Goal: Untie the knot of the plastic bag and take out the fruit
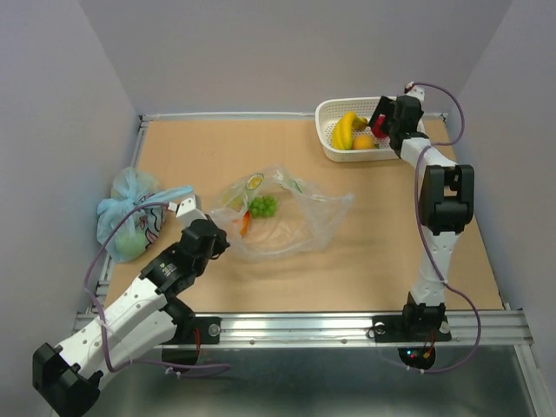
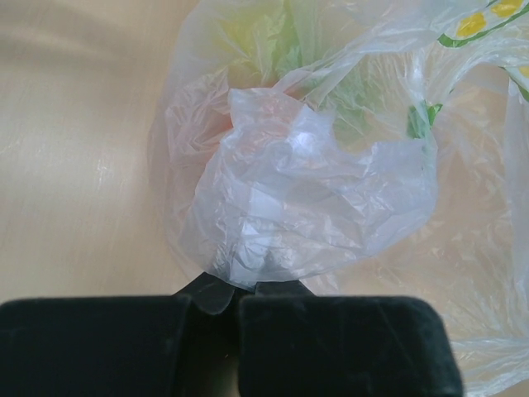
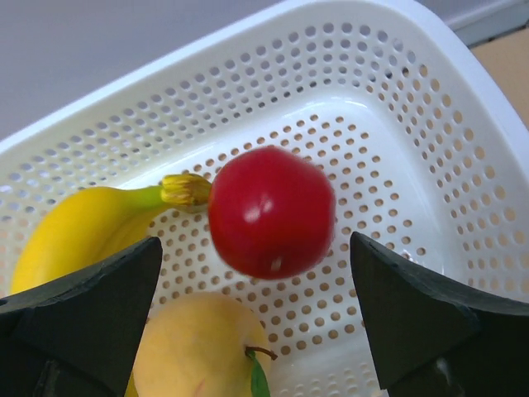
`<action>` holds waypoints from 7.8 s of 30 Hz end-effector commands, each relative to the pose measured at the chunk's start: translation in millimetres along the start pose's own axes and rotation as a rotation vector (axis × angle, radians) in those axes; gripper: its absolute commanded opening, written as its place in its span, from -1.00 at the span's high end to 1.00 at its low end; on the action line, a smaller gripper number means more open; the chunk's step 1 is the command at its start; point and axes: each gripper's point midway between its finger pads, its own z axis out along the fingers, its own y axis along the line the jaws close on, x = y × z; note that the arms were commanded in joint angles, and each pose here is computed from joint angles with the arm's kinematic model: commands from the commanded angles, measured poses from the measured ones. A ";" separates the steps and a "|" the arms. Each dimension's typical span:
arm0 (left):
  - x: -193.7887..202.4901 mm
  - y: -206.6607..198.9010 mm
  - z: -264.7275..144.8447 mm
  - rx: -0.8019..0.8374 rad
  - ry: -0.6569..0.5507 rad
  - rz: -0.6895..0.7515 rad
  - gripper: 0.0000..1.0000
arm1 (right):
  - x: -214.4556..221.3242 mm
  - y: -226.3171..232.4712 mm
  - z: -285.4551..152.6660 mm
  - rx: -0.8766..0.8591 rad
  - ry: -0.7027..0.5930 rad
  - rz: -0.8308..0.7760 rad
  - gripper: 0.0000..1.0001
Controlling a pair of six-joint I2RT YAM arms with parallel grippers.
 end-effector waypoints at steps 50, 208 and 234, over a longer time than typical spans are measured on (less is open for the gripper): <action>-11.9 6.6 -11.4 0.009 -0.074 -0.093 1.00 | 238.2 341.0 -369.0 -0.971 0.552 0.104 -0.65; 4.3 -17.5 -0.6 0.075 0.028 -0.025 1.00 | 259.6 345.8 -269.4 -0.859 0.316 -0.003 -0.37; -12.7 -5.5 16.3 -0.049 -0.056 0.023 1.00 | 213.3 301.9 -337.4 -0.995 0.261 -0.189 0.99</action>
